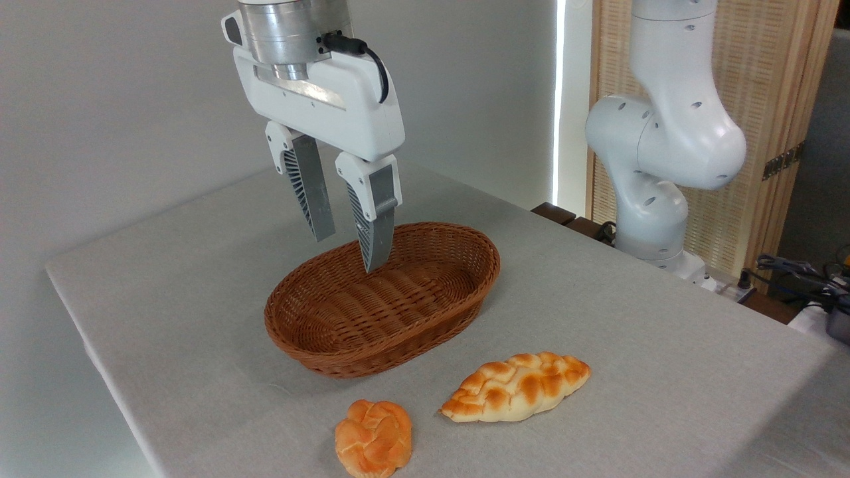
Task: Put bread into the basket
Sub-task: 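Move the open gripper from above the basket toward the braided roll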
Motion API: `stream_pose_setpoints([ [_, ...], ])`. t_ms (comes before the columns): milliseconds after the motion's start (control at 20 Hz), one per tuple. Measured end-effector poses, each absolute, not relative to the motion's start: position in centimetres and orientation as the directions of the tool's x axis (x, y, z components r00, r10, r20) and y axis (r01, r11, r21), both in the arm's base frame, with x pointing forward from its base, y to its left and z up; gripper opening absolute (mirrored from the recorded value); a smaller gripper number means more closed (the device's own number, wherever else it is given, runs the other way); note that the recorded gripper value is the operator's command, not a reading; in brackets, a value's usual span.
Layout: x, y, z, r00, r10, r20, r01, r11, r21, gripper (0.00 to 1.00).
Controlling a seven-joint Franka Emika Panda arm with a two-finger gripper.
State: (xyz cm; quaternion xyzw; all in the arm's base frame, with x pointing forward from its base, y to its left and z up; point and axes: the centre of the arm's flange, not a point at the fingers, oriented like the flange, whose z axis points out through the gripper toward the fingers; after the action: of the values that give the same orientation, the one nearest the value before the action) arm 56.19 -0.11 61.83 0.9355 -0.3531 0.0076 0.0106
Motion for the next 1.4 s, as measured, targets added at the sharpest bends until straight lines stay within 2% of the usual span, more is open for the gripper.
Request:
stream_pose_setpoints([
  [600,55.9,-0.8,61.6,0.739,-0.674,0.016,-0.674,-0.739,0.02,1.0],
  [750,54.7,-0.5,60.8,0.699,-0.715,0.003,-0.715,-0.698,0.035,1.0],
  [1000,50.6,2.1,59.6,0.61,-0.793,-0.01,-0.79,-0.609,0.071,1.0],
  [1200,48.5,4.3,56.8,0.551,-0.832,-0.066,-0.83,-0.555,0.061,1.0],
  [1400,47.7,6.6,51.6,0.51,-0.859,-0.056,-0.857,-0.512,0.049,1.0],
])
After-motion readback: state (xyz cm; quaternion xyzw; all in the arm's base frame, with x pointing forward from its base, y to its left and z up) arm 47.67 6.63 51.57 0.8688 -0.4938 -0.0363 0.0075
